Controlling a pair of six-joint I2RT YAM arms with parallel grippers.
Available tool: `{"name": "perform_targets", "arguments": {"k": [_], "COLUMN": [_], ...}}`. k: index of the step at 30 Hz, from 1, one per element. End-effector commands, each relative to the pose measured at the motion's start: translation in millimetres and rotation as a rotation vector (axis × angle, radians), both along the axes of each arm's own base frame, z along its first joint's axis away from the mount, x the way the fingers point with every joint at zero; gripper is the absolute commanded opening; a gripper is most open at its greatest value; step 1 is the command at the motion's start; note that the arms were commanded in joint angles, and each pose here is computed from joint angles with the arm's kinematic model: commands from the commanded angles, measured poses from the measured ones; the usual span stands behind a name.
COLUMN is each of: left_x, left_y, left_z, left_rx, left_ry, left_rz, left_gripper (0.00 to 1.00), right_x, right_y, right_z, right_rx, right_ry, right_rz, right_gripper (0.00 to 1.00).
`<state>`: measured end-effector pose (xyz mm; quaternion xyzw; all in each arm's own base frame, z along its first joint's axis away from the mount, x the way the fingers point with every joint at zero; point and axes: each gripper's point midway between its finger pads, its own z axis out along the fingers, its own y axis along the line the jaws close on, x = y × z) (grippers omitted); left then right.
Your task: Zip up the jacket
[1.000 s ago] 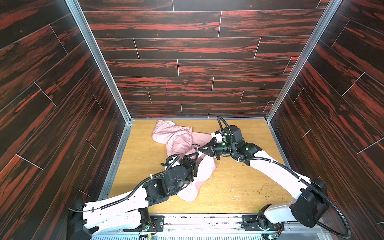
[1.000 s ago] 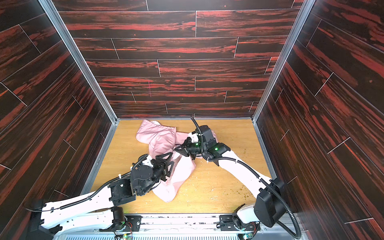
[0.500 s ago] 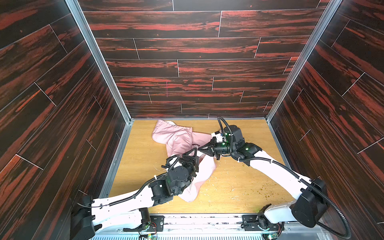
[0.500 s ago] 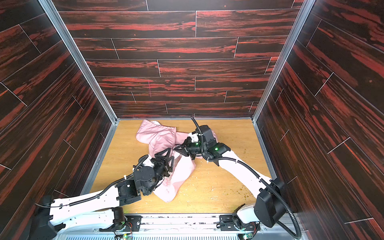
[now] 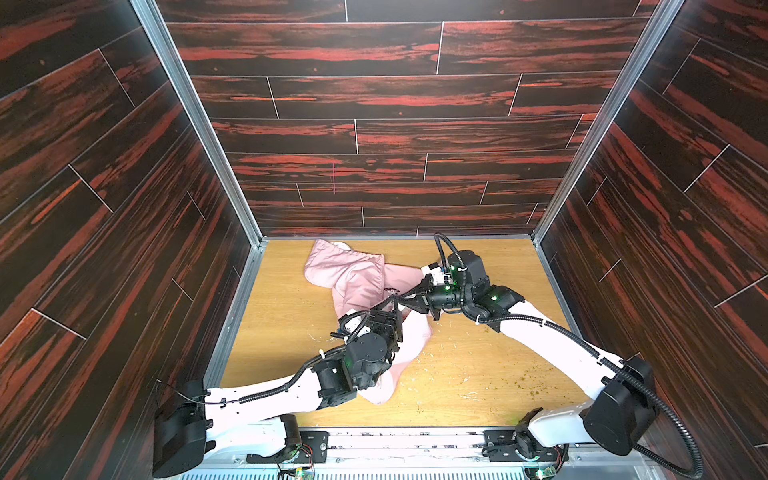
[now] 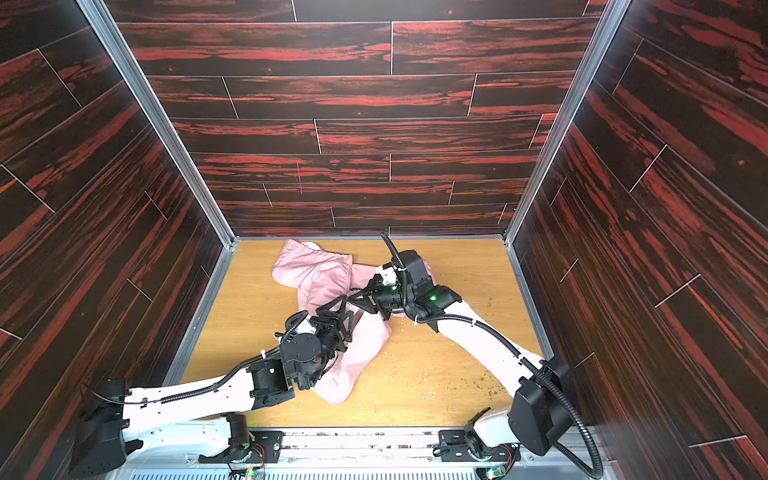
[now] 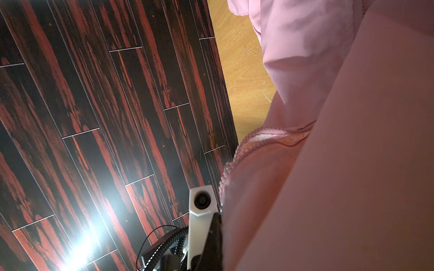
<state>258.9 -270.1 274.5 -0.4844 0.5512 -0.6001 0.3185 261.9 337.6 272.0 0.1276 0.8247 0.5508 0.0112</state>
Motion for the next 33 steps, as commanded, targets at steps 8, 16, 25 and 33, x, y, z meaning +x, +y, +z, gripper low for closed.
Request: {"name": "perform_targets", "arguments": {"k": [8,16,25,33], "left_x": [1.9,2.8,5.5,4.3], "left_y": [32.5,31.5,16.6,20.2], "left_z": [-6.4,8.6,24.2,28.1], "left_rx": [0.046,0.068,0.047,0.06], "left_ry": [-0.049,-0.096,-0.163,-0.18], "left_rz": [0.136,0.138,0.109,0.109], "left_gripper": [0.61,0.6,0.56,0.39], "right_x": [-15.1,-24.5,-27.2,-30.7], "right_y": [-5.8,-3.3,-1.1,-2.3], "right_z": [40.4,33.7,35.6,36.7], "right_rx": [0.067,0.058,0.061,0.062], "right_ry": [-0.057,-0.043,-0.045,-0.052], "right_rz": [0.022,0.046,0.056,0.058], "right_gripper": [0.0,0.0,0.0,0.0]}}
